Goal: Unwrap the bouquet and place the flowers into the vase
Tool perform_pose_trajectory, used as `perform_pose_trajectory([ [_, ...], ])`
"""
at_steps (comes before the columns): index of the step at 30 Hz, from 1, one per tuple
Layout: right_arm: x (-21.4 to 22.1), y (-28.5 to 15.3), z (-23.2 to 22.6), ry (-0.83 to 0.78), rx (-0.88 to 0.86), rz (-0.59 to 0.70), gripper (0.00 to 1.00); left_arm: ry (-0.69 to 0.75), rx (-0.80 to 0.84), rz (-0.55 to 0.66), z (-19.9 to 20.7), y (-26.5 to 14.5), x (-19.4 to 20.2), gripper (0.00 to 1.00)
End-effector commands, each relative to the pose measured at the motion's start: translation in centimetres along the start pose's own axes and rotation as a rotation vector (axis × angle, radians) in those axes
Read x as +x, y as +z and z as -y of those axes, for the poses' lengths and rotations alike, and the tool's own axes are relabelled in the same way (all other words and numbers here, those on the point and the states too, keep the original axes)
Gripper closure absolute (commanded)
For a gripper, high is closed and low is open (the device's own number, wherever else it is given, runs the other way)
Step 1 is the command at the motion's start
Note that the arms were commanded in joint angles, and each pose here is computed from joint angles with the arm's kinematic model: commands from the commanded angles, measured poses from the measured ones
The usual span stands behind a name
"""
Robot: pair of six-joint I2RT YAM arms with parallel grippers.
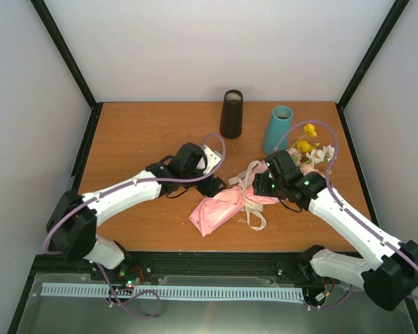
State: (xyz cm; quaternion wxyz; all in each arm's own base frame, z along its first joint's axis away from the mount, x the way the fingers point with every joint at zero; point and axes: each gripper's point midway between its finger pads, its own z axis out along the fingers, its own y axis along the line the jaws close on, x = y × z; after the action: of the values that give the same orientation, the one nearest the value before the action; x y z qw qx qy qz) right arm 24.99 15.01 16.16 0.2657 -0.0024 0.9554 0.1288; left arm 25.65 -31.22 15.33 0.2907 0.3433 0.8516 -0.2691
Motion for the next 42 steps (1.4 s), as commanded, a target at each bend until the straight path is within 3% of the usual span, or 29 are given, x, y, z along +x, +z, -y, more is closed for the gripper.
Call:
perform_pose_trajectory([
  [1, 2.4, 0.4, 1.4, 0.099, 0.029, -0.042, 0.27, 0.046, 0.067, 0.056, 1.4, 0.6, -4.2, 0.28],
  [8, 4.0, 1.1, 1.3, 0.138, -0.010, -0.090, 0.19, 0.082, 0.127, -0.070, 2.3, 3.6, -0.3, 0.31],
  [9, 4.6, 1.5, 1.1, 0.127, -0.030, -0.107, 0.19, 0.102, 0.120, -0.071, 2.4, 3.7, 0.6, 0.28],
  [11, 5.9, 2.2, 1.2, 0.114, -0.042, -0.146, 0.19, 0.128, 0.102, -0.074, 2.6, 3.7, 2.1, 0.05],
  [12, 6.4, 2.5, 1.4, 0.113, -0.032, -0.162, 0.19, 0.135, 0.101, -0.074, 2.7, 3.5, 2.5, 0.01],
  [21, 5.8, 2.8, 2.2, 0.132, 0.002, -0.120, 0.19, 0.188, 0.069, -0.070, 3.4, 4.2, 4.7, 0.01],
  [29, 6.1, 4.2, 0.2, -0.027, -0.133, -0.108, 0.22, 0.188, -0.023, -0.131, 2.0, 7.5, 6.9, 0.01],
  [36, 7.2, 6.2, -0.7, -0.103, -0.173, -0.184, 0.26, 0.217, -0.066, -0.137, 1.0, 7.8, 7.9, 0.18],
  [42, 7.0, 7.3, 0.2, -0.178, -0.111, -0.188, 0.29, 0.289, -0.114, -0.145, -0.1, 7.7, 8.6, 0.60],
])
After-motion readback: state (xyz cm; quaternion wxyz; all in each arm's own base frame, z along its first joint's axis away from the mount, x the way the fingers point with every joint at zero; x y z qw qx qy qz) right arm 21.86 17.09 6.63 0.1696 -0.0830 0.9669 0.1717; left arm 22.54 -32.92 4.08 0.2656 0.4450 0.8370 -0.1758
